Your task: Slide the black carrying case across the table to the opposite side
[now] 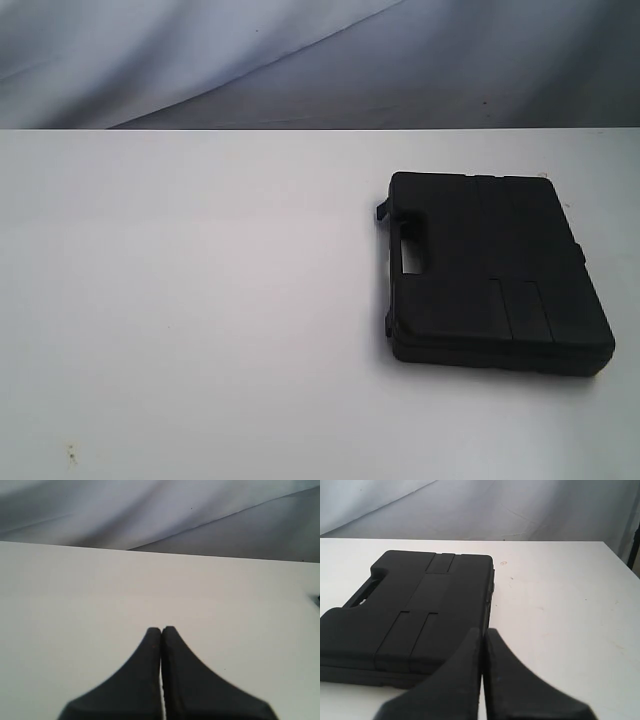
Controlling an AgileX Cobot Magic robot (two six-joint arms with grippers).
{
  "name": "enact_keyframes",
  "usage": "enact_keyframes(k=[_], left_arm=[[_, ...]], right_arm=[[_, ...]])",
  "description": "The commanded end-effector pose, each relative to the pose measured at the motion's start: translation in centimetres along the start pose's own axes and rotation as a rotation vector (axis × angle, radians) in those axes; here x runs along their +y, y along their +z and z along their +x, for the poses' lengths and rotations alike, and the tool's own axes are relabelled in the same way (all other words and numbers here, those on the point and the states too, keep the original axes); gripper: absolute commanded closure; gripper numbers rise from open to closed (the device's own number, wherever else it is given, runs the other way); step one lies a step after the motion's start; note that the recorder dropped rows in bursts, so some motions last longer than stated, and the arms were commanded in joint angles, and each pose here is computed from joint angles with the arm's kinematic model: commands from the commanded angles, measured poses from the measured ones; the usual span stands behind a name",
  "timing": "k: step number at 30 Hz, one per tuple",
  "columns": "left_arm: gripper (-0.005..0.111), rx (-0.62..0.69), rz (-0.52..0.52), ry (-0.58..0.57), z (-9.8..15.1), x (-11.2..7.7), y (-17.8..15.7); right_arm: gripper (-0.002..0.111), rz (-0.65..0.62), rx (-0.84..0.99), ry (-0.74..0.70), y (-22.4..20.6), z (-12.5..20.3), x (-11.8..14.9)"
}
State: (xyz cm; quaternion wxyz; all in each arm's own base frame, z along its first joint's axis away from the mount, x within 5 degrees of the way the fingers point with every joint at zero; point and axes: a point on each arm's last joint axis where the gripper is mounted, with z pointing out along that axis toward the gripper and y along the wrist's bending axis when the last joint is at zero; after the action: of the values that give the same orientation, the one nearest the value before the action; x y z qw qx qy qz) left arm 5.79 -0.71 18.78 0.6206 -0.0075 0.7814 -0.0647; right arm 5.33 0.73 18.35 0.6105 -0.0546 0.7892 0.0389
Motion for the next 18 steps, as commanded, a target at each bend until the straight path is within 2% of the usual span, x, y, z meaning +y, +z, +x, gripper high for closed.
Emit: enact_keyframes(k=[1, 10, 13, 18], left_arm=[[0.107, -0.002, -0.003, -0.002, 0.1, 0.0, 0.0], [0.107, -0.002, -0.003, -0.002, 0.1, 0.0, 0.0], [0.107, -0.002, -0.003, -0.002, 0.1, 0.0, 0.0], [0.107, -0.002, -0.003, -0.002, 0.1, 0.0, 0.0]], right_arm=[[0.108, 0.016, -0.009, -0.023, 0.0, 0.0, -0.1], [0.108, 0.020, -0.017, -0.040, 0.0, 0.0, -0.1], [0.108, 0.037, -0.099, -0.097, 0.0, -0.8, -0.3], [0.108, 0.034, -0.214, -0.089, -0.2, -1.8, -0.2]])
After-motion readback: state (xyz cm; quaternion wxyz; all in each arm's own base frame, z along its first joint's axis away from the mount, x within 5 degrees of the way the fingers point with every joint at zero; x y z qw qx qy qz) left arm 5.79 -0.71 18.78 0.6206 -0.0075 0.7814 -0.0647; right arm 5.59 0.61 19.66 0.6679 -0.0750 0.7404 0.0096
